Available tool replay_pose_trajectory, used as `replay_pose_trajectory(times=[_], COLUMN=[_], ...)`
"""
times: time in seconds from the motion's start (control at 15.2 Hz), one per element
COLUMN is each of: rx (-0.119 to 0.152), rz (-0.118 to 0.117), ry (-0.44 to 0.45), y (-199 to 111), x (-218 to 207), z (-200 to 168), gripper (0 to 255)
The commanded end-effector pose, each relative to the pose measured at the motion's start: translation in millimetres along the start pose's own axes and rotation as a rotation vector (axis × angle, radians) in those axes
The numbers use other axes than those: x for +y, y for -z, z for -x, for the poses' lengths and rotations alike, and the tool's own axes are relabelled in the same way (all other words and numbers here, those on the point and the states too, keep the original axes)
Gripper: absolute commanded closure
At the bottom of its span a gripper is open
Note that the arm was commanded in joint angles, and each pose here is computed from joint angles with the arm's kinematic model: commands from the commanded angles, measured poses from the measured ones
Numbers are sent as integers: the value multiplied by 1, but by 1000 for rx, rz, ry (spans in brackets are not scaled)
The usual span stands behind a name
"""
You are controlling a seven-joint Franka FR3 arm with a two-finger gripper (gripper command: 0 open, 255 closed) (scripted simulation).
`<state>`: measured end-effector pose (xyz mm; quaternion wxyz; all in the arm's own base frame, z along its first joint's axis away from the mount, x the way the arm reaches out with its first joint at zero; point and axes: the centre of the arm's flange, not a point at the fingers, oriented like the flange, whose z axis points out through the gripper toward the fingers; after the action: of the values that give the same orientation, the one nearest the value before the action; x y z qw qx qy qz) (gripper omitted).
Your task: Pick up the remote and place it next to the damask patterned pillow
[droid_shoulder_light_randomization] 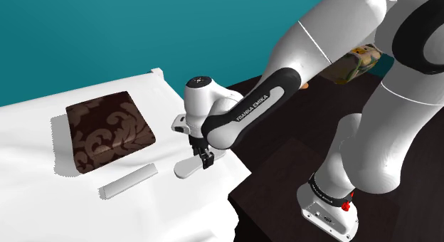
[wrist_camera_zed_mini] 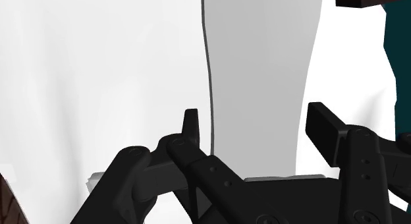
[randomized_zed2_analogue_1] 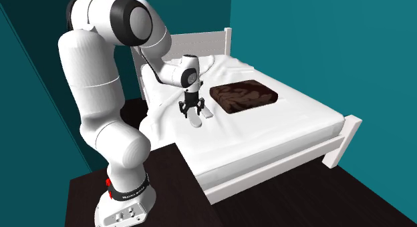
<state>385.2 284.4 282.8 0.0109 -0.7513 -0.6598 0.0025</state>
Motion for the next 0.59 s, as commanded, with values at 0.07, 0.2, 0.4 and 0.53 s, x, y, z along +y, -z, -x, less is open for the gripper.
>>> replay_pose_trajectory(times=[0.07, 0.2, 0.4, 0.53], rx=[0, 0, 0, 0], rz=[0, 0, 0, 0], ry=[0, 0, 0, 0], y=[16, 26, 42, 53], x=[0, 0, 0, 0], z=[-1, -1, -1, -1], gripper=[255, 255, 255, 255])
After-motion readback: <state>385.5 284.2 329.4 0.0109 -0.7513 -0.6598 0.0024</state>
